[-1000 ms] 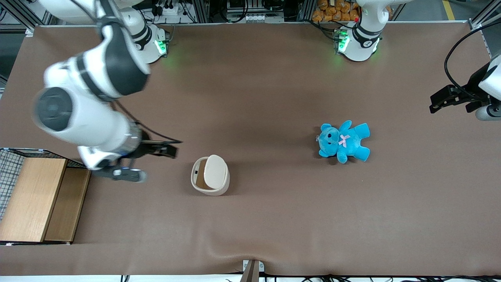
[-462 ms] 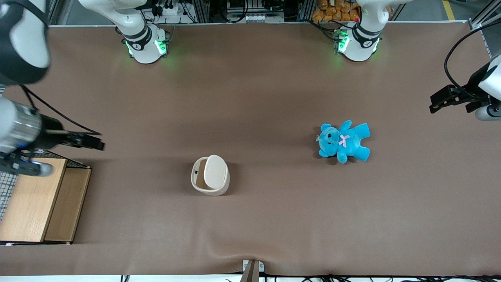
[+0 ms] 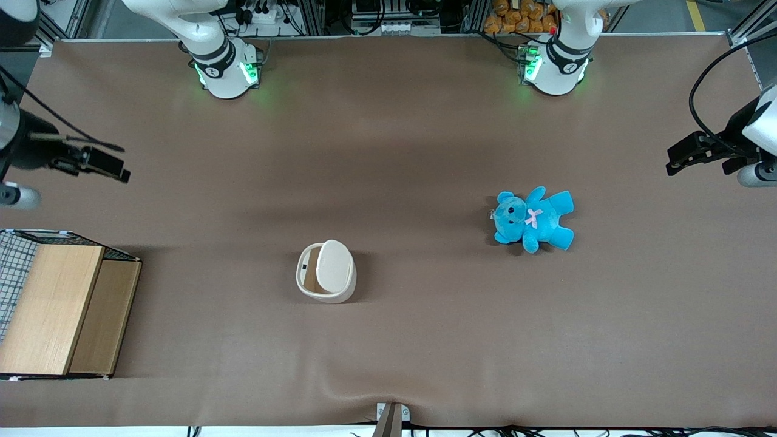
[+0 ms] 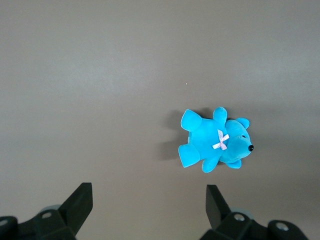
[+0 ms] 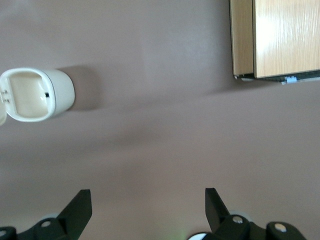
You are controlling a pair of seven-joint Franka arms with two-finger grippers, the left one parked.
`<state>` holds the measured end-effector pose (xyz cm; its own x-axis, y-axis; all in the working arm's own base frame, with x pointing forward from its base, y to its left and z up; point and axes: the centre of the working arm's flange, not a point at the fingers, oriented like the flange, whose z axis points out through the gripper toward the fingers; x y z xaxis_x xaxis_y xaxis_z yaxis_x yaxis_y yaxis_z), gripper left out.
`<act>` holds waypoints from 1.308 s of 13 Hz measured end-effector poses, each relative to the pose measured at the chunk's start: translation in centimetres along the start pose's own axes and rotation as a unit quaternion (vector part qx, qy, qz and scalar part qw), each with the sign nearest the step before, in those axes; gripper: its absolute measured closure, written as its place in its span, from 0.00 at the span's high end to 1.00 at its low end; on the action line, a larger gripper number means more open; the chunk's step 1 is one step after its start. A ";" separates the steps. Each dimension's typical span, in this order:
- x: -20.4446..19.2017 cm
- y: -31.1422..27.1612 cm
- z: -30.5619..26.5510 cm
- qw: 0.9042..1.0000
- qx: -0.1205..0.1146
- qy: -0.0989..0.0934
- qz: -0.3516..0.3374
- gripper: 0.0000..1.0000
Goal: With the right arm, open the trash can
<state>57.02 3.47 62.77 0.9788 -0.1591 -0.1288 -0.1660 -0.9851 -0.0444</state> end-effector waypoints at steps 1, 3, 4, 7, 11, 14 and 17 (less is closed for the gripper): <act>-0.7 0.3 0.2 1.000 -0.003 -0.003 -0.003 1.00; -1.5 0.7 0.4 1.000 -0.011 -0.003 -0.007 1.00; -1.6 0.9 0.5 1.000 -0.012 -0.004 -0.015 1.00; -1.2 2.2 0.8 0.999 -0.013 -0.003 -0.029 1.00; -0.9 3.7 -0.1 0.999 -0.019 0.009 -0.024 1.00; -1.0 3.8 -0.3 0.999 -0.019 0.011 -0.026 1.00; -1.0 3.7 -0.4 0.999 -0.019 0.013 -0.026 1.00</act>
<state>55.49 -0.06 63.17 0.9888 -0.1082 -0.1024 -0.1101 -0.9938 -0.0130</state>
